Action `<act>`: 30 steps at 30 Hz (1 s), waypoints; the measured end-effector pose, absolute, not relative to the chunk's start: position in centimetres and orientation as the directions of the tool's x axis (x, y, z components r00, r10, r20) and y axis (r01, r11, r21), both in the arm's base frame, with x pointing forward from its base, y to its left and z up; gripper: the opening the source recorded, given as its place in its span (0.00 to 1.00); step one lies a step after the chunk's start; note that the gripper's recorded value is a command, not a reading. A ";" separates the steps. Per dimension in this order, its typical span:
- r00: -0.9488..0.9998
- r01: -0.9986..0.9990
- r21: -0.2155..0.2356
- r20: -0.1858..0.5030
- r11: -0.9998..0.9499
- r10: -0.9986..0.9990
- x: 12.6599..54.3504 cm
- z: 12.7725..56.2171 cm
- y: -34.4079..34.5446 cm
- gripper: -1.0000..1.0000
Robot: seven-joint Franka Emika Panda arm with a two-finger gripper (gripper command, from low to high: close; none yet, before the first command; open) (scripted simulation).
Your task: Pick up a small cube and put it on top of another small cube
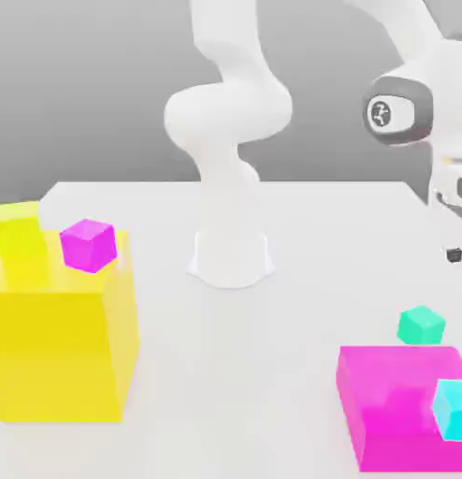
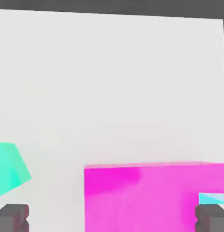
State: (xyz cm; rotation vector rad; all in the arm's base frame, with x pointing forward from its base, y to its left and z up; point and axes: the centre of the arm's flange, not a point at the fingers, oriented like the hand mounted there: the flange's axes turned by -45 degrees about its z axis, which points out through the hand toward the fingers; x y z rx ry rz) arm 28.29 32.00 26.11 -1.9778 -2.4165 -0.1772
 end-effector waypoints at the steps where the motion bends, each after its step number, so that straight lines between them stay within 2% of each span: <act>1: -0.270 0.962 0.063 0.061 0.266 0.961 26.7 24.6 32.5 0.50; 4: -0.427 0.904 0.015 0.011 0.427 0.904 23.2 20.4 32.8 0.50; 10: -0.457 0.889 0.001 0.000 0.457 0.889 22.7 14.1 32.5 0.50; 11: -0.457 0.889 0.000 0.000 0.457 0.889 22.7 13.4 32.5 0.00; 18: -0.458 0.889 -0.001 -0.001 0.458 0.889 22.7 13.3 32.5 0.00; 24: -0.457 0.889 -0.001 -0.002 0.457 0.889 22.7 18.7 32.5 0.00; 30: -0.402 0.916 -0.005 -0.002 0.402 0.916 31.6 23.0 32.5 0.00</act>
